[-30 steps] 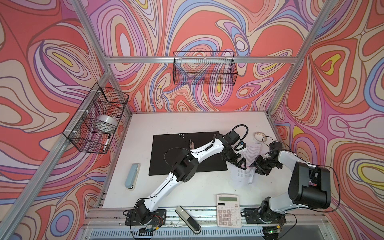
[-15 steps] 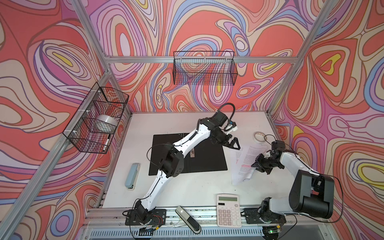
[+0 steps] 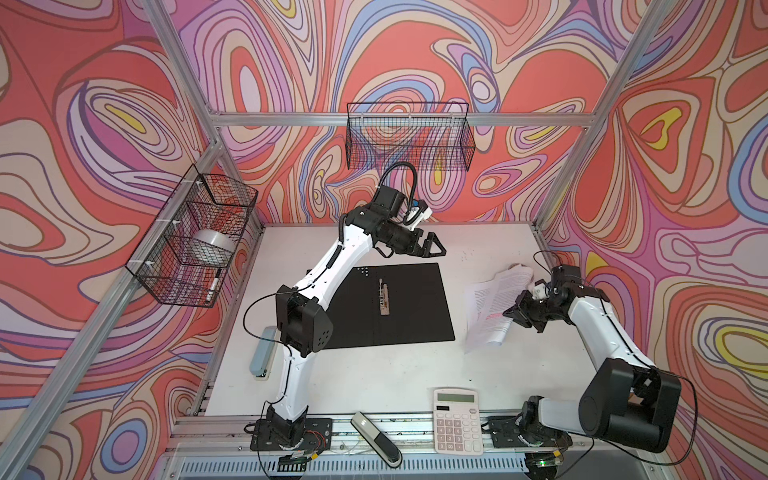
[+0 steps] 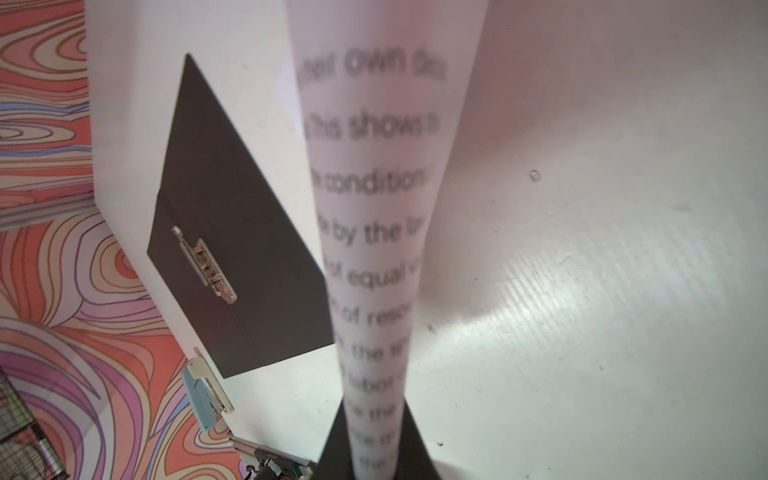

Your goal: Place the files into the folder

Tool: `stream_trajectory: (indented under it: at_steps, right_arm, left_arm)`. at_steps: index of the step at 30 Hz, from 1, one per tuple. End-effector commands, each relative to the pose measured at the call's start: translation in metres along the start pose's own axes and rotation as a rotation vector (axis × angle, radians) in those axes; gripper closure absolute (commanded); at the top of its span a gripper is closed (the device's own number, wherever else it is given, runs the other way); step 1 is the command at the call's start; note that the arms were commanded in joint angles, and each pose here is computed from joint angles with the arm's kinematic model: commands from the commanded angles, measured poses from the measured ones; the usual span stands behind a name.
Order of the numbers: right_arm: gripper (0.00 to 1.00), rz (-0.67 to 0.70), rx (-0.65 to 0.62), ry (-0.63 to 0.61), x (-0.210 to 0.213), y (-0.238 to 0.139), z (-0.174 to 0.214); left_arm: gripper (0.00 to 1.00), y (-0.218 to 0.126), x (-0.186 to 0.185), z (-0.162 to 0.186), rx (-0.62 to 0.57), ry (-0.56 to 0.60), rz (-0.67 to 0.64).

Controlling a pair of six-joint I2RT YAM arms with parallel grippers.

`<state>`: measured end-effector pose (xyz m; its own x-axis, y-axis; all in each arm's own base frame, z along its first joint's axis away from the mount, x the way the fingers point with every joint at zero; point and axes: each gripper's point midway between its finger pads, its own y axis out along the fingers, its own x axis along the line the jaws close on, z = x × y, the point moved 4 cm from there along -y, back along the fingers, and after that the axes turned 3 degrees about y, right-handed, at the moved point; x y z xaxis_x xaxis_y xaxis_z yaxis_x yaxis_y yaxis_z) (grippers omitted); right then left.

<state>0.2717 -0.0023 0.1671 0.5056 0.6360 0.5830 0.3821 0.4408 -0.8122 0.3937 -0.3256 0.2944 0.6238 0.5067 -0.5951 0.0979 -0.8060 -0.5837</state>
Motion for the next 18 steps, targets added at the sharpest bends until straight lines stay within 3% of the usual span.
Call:
stream_trajectory:
  at_steps: [1,11,18]
  right_arm:
    - [0.89,-0.051,0.039,-0.075,0.027,-0.01,0.008]
    - [0.88,-0.11,0.091,-0.295,0.122,0.009,0.023]
    - [0.88,-0.088,0.148,-0.353,0.145,0.056,0.032]
  left_arm:
    - [0.0,-0.023,-0.003,0.002,-0.015,-0.007,-0.02]
    - [0.0,-0.065,0.009,-0.004,-0.099,-0.019,-0.078]
    - [0.0,-0.106,0.026,-0.004,-0.167,-0.047,-0.14]
